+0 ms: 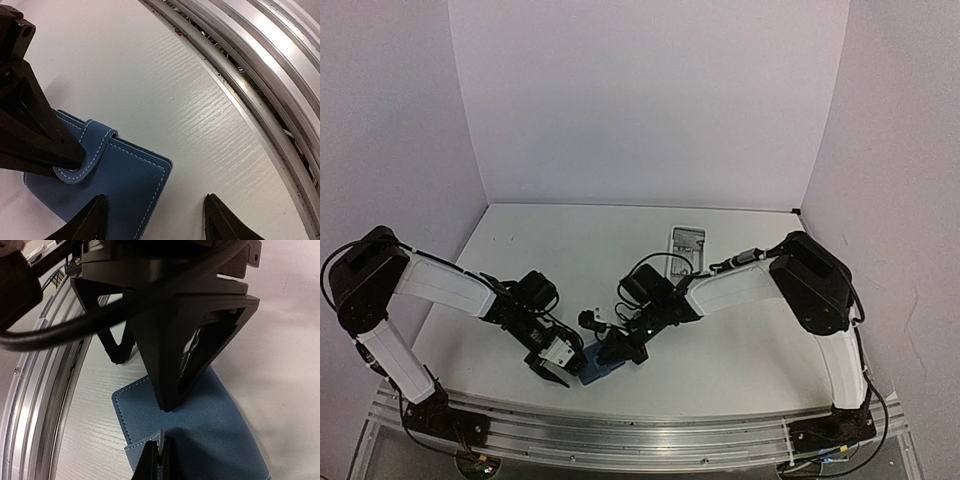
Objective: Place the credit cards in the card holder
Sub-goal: Close the card holder at the center of the board.
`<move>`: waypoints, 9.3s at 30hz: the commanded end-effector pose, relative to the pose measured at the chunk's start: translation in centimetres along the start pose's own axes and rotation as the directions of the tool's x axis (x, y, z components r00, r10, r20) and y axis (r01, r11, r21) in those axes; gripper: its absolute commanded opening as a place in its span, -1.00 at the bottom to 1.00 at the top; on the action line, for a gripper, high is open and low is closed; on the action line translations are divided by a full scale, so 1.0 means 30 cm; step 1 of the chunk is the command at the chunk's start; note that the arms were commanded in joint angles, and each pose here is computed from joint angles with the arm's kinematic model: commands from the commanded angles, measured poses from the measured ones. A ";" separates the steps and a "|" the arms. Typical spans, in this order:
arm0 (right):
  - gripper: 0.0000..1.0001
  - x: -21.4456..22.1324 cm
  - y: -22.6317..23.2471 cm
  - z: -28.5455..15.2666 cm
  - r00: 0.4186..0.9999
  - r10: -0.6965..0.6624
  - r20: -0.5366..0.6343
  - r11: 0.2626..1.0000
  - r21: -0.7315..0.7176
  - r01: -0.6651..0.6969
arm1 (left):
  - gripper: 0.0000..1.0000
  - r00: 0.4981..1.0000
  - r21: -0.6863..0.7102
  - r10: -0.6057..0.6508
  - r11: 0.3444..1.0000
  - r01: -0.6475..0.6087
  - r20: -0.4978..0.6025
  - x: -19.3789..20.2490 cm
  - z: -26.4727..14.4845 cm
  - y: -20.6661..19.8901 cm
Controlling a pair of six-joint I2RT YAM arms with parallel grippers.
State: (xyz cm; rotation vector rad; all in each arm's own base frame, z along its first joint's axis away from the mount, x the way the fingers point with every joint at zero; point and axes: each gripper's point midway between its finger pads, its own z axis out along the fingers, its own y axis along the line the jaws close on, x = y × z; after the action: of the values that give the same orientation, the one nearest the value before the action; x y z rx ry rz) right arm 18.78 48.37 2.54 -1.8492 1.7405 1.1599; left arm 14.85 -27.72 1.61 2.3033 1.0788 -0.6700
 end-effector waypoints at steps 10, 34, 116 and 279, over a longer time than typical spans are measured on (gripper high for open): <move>-0.87 0.009 -0.056 0.023 0.999 0.028 -0.018 0.999 0.017 -0.027 | 0.32 0.999 0.086 -0.013 0.996 0.016 -0.040 0.035 0.027 -0.079; -0.77 0.119 -0.126 0.052 0.932 0.357 -0.067 0.929 0.131 -0.346 | 0.38 0.998 0.006 0.068 0.998 -0.068 0.010 -0.035 -0.023 -0.018; -1.00 0.705 0.163 0.095 0.485 0.774 -0.407 0.620 0.639 -0.454 | 0.00 0.910 0.141 0.305 0.951 -0.276 -0.281 0.169 0.047 -0.121; -0.10 0.144 0.010 -0.142 0.059 0.906 0.419 0.131 -0.145 -0.981 | -0.27 -0.405 0.184 -0.907 -0.381 0.906 0.115 0.123 0.084 0.099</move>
State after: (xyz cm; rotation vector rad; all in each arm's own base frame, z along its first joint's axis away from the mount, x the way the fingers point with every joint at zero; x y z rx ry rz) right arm 18.77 41.92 2.19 0.0441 2.7012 1.4464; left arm 20.46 -30.64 2.08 0.4467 2.6846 -1.5284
